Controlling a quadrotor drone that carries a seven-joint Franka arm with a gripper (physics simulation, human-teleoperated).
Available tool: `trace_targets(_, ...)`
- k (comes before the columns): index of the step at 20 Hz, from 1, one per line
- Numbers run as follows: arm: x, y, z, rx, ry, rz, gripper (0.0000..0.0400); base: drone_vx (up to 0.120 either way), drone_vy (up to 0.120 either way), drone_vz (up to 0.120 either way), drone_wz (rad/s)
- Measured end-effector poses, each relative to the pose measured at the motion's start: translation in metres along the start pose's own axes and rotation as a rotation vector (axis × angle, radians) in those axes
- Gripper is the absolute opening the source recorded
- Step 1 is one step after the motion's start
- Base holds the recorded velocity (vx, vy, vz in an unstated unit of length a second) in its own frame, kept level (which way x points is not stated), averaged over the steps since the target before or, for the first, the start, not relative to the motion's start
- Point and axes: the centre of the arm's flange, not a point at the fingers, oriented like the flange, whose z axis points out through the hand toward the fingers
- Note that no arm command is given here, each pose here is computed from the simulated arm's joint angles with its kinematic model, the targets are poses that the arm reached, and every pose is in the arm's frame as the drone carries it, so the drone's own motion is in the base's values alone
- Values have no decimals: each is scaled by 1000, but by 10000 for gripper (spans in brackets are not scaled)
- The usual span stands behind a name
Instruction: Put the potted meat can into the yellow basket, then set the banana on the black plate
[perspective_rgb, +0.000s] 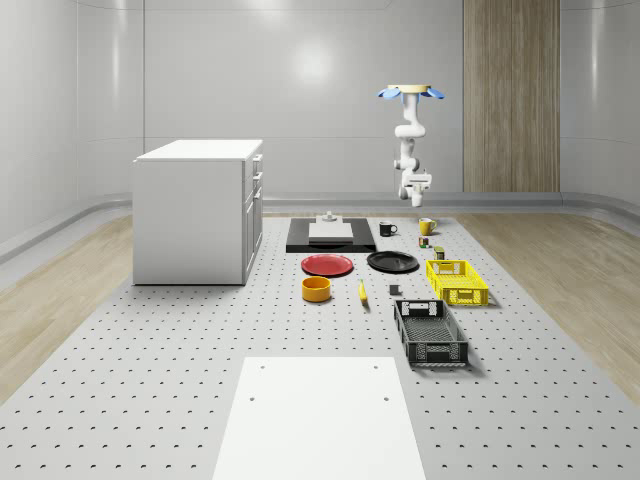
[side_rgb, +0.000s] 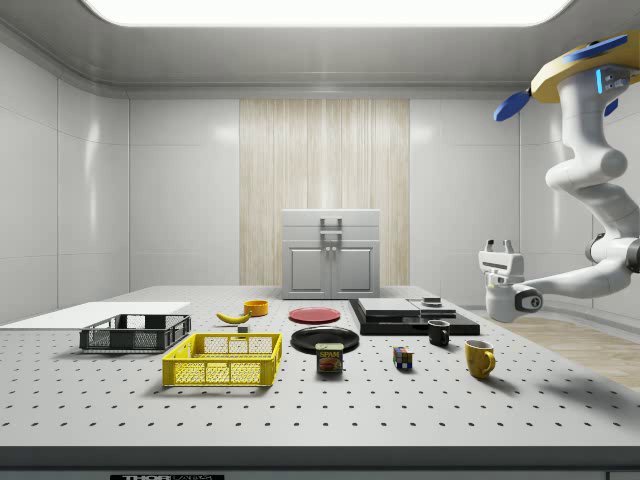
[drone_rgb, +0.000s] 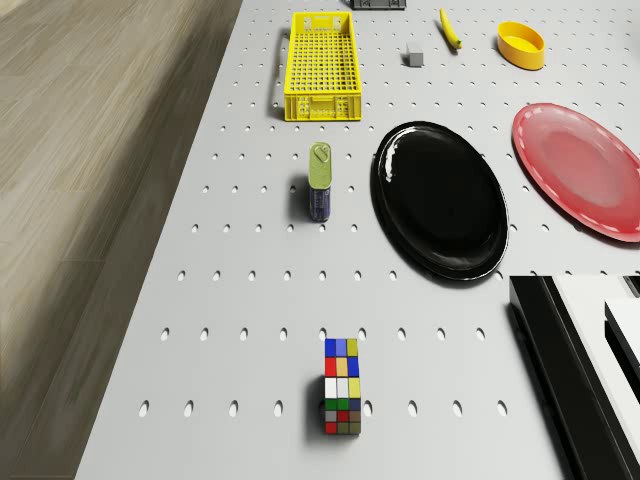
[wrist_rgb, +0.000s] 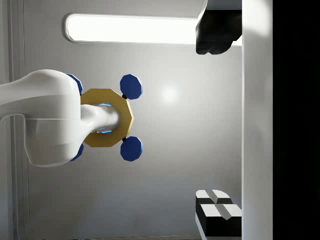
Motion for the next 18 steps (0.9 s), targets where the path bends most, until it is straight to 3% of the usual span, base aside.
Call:
trace_targets(10, -8, -7, 1, -71, 81, -2, 400, 120, 116, 0, 0)
trace_targets(14, -17, -16, 3, -158, 173, -4, 400, 120, 0, 0, 0)
trace_targets(18, -33, -31, 11, -328, 346, -8, 400, 120, 0, 0, 0)
